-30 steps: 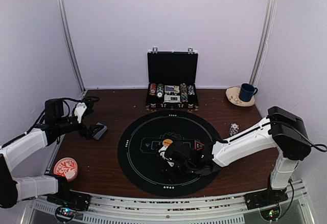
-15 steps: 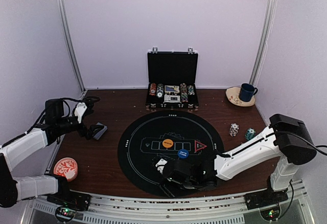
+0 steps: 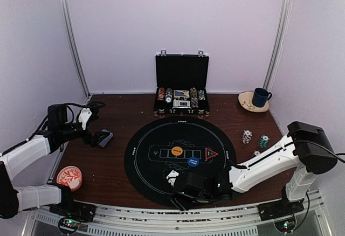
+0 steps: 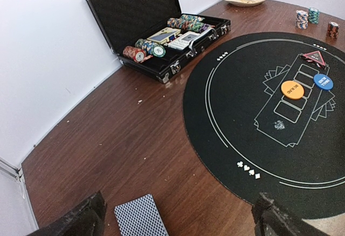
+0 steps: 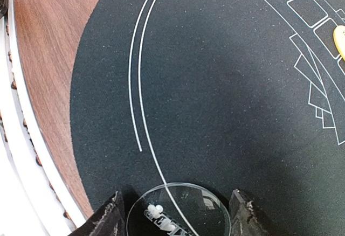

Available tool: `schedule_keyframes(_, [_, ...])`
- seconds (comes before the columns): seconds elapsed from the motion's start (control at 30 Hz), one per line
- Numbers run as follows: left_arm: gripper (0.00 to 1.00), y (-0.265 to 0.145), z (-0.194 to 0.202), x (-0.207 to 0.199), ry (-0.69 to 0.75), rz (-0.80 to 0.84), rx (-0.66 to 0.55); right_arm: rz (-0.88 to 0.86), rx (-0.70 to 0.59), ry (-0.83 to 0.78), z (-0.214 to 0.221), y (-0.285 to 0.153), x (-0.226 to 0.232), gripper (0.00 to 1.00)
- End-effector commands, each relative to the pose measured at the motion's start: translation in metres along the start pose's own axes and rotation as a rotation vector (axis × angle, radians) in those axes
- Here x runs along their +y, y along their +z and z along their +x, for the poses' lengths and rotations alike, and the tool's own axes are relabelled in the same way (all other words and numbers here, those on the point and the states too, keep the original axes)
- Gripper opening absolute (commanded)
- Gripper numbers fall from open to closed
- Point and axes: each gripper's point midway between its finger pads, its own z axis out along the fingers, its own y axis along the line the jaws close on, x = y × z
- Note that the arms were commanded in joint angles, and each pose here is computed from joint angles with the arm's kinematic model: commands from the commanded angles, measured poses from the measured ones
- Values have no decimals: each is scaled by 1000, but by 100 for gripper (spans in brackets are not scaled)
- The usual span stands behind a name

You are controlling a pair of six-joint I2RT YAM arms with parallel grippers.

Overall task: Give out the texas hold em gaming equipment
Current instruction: Move the dealer button to the poker table mat, then pick up the small blind button from the poker table mat.

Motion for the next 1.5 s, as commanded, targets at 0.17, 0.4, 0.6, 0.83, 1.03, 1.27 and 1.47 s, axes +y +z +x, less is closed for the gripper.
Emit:
schedule_keyframes(0.17, [98, 1, -8, 3, 26, -10, -34, -11, 127, -15, 41, -2, 7, 66])
schedule_keyframes(0.4, [98, 1, -7, 3, 25, -10, -33, 12, 129, -29, 39, -1, 7, 69])
schedule_keyframes(0.6, [98, 2, -7, 3, 22, -8, -31, 59, 98, -39, 27, -7, 0, 85])
schedule_keyframes(0.83, [98, 1, -8, 3, 23, -11, -33, 126, -5, -18, -21, -28, -19, 99])
schedule_keyframes(1.03, [98, 1, -8, 3, 23, -10, -34, 196, -70, 59, -66, -39, -67, 100])
schedule_keyframes(1.27, [98, 4, -5, 3, 17, -4, -29, 282, -115, 146, -108, -30, -120, 100])
schedule_keyframes(1.47, [98, 6, -4, 3, 9, 5, -23, 331, -115, 203, -127, -5, -155, 100])
